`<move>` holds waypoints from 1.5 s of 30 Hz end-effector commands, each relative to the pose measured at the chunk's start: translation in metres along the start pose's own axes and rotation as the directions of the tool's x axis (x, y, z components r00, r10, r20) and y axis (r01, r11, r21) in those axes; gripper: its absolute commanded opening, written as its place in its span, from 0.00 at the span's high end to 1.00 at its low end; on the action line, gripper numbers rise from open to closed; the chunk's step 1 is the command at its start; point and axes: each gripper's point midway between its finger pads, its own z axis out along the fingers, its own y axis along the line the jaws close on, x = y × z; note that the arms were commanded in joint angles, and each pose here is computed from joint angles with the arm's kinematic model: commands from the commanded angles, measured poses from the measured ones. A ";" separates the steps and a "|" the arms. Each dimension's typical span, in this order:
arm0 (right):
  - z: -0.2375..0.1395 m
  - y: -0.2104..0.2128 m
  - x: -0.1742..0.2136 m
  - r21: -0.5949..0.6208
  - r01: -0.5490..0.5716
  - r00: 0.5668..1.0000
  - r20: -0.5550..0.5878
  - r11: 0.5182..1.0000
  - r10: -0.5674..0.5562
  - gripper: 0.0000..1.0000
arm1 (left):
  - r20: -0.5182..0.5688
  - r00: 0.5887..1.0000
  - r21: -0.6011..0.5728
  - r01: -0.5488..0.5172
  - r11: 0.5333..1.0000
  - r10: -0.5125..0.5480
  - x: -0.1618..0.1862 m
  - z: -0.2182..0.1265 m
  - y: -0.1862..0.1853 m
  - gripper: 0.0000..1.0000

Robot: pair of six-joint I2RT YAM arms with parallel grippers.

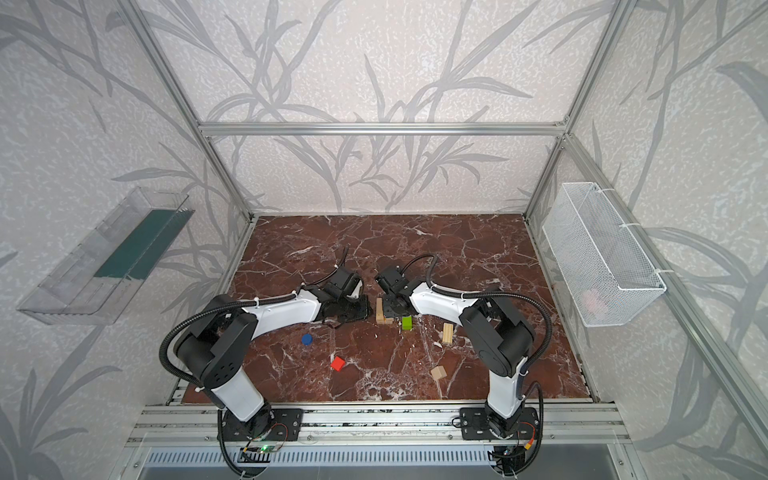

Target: Build the wood block tower

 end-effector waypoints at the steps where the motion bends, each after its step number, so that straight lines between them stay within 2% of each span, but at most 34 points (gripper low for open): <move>1: -0.003 0.006 -0.008 -0.021 0.001 1.000 0.016 1.000 -0.001 0.87 | 0.005 1.000 0.022 -0.013 1.000 0.013 -0.008 0.001 -0.008 0.79; 12: -0.011 0.004 -0.011 -0.022 -0.012 0.999 0.036 1.000 0.013 0.87 | -0.005 1.000 0.021 -0.017 1.000 0.017 -0.007 0.004 -0.008 0.81; 24: -0.037 0.002 -0.018 -0.039 -0.019 0.996 0.089 0.999 0.022 0.87 | 0.006 1.000 0.015 -0.018 1.000 0.018 -0.011 -0.001 -0.010 0.82; 37: -0.076 -0.005 -0.011 -0.073 0.023 0.992 0.128 0.997 -0.013 0.87 | 0.098 0.994 -0.024 -0.036 0.999 0.039 -0.015 -0.043 -0.005 0.82; 45: -0.091 -0.031 0.017 -0.003 0.043 0.996 0.080 0.999 -0.043 0.77 | 0.149 0.987 -0.026 -0.051 0.998 0.054 -0.003 -0.073 0.000 0.82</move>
